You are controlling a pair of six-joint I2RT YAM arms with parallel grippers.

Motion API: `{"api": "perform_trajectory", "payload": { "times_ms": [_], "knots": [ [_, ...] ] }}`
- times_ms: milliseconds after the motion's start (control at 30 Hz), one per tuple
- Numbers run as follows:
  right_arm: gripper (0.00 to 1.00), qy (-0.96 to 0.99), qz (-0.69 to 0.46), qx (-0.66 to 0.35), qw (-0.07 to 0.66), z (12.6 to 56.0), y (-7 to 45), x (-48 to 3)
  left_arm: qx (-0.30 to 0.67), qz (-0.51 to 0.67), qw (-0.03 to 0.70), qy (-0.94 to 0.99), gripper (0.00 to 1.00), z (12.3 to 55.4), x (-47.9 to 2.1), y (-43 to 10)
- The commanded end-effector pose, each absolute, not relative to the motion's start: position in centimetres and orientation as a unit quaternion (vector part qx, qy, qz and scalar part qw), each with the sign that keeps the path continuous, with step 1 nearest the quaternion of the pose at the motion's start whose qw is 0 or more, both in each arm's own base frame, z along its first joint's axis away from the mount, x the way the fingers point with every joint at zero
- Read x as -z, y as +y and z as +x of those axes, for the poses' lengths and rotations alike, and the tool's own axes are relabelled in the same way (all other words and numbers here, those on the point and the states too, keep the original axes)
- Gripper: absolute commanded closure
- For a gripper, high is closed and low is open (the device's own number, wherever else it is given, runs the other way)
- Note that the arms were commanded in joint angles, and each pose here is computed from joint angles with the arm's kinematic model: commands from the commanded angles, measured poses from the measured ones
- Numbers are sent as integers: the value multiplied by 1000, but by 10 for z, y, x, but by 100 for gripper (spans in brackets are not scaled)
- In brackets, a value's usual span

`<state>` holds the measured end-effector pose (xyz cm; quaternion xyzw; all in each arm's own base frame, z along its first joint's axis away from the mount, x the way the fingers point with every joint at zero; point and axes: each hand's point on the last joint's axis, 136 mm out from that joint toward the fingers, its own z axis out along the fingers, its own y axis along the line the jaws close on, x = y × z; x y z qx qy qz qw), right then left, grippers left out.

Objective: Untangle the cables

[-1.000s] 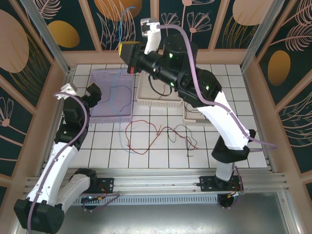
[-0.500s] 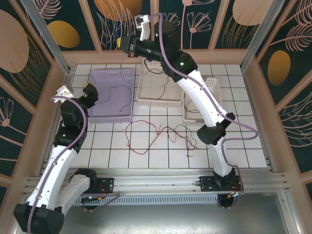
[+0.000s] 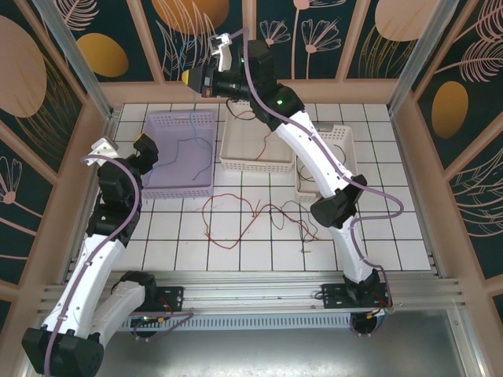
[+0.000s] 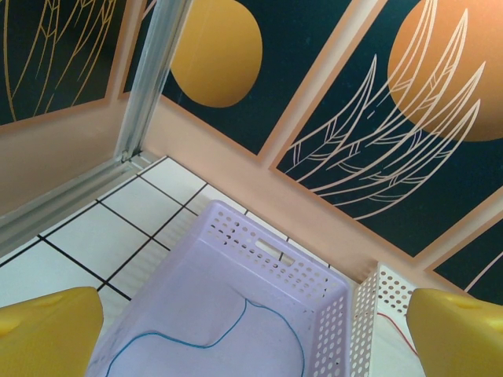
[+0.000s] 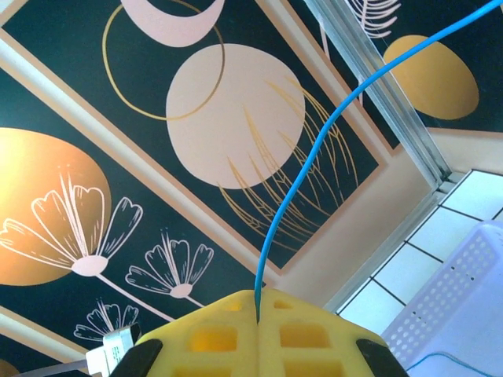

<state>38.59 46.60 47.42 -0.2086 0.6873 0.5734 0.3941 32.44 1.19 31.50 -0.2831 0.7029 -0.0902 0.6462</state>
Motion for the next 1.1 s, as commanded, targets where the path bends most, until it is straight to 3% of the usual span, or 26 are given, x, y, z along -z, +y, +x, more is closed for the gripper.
{"api": "perform_trajectory", "payload": {
  "times_ms": [0,233,433,767,1067],
  "knots": [
    [100,635,-241,-605,416,358,470,-514,91,-284,659,691,1,324,-322,15],
    [100,586,-259,-622,451,326,464,-559,90,-283,659,691,2,325,-322,15],
    [100,580,-271,-622,452,318,466,-561,89,-283,658,692,2,325,-321,15],
    [100,662,-272,-589,376,351,519,-449,85,-283,660,690,1,323,-322,16],
    [100,712,-252,-560,340,376,536,-378,82,-284,663,688,1,322,-324,18]
  ]
}}
